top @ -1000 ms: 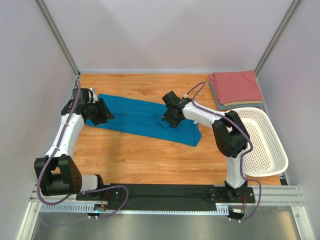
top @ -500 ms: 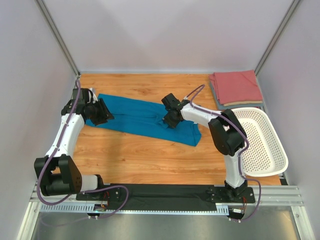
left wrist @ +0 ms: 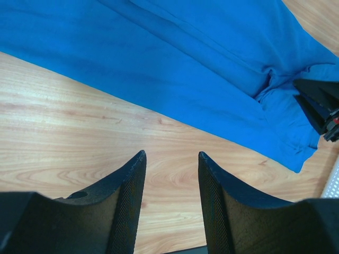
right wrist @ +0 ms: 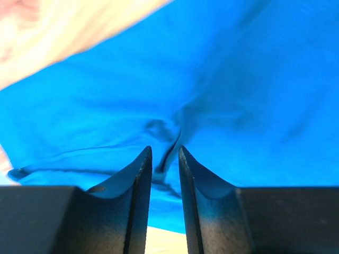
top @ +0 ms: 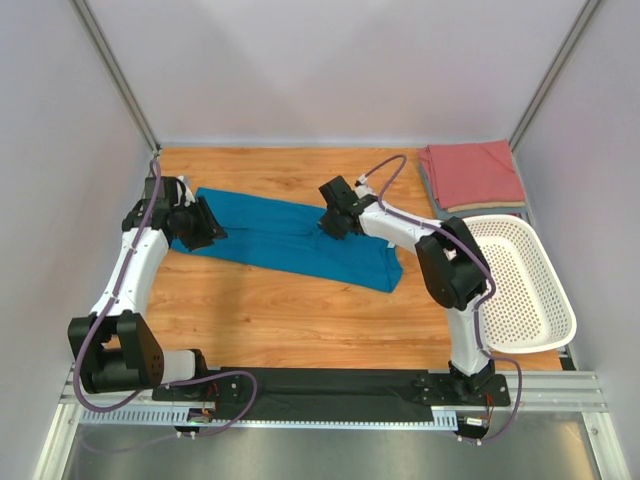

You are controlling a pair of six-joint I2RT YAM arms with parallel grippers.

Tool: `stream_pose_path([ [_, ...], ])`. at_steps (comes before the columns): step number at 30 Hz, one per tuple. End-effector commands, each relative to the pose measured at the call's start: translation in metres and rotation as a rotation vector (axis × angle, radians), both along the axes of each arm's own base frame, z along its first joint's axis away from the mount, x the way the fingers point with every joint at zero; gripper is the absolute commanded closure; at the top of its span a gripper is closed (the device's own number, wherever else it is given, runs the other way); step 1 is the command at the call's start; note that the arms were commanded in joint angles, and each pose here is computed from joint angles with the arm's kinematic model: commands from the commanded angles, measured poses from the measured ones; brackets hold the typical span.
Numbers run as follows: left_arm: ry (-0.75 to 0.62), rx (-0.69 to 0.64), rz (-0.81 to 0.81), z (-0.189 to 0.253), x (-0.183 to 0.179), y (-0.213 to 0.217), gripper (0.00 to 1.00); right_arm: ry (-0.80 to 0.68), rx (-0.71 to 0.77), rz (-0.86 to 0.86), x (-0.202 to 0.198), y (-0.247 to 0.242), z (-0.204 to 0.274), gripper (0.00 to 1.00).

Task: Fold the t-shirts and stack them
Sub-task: Fold the tshirt

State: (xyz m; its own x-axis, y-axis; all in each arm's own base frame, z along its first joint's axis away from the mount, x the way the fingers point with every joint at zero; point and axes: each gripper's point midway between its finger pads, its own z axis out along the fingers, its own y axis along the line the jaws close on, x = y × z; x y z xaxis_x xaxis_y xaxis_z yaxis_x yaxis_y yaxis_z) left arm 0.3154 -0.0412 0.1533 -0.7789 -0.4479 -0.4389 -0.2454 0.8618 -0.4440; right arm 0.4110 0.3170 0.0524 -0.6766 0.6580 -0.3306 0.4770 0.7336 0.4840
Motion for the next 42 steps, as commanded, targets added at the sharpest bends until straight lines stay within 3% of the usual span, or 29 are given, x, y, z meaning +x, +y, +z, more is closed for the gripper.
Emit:
stream_pose_path([
  [1, -0.067, 0.007, -0.011, 0.016, 0.004, -0.002, 0.49, -0.088, 0.009, 0.042, 0.015, 0.008, 0.022, 0.71],
  [6, -0.076, -0.012, -0.02, 0.018, 0.007, -0.006, 0.49, 0.014, -0.086, -0.007, -0.01, -0.022, 0.0, 0.66],
  [9, -0.084, -0.039, -0.074, 0.018, 0.007, -0.016, 0.49, 0.002, -0.117, 0.024, -0.005, -0.028, 0.009, 0.66],
  [14, -0.065, -0.018, -0.281, 0.023, 0.007, -0.066, 0.5, -0.084, -0.193, 0.231, 0.006, -0.06, 0.048, 0.63],
  [17, -0.075, 0.014, -0.344, 0.023, 0.02, -0.09, 0.5, -0.098, -0.171, 0.398, 0.009, -0.077, 0.054, 0.62],
  [23, -0.15, 0.026, -0.521, 0.016, 0.049, -0.143, 0.5, -0.078, -0.067, 0.546, 0.005, -0.095, 0.043, 0.62],
  [27, -0.189, 0.14, -0.64, -0.001, 0.073, -0.169, 0.51, -0.212, 0.01, 0.728, 0.011, -0.084, 0.052, 0.61],
  [32, -0.228, 0.211, -0.81, -0.028, 0.083, -0.198, 0.52, -0.248, 0.062, 0.745, 0.032, -0.107, 0.055, 0.64],
  [36, -0.229, 0.196, -0.908, -0.051, 0.082, -0.222, 0.48, -0.27, 0.082, 0.778, 0.045, -0.116, 0.054, 0.68],
  [42, -0.264, 0.275, -1.022, -0.064, 0.082, -0.246, 0.45, -0.217, 0.088, 0.869, 0.049, -0.115, 0.027, 0.7],
])
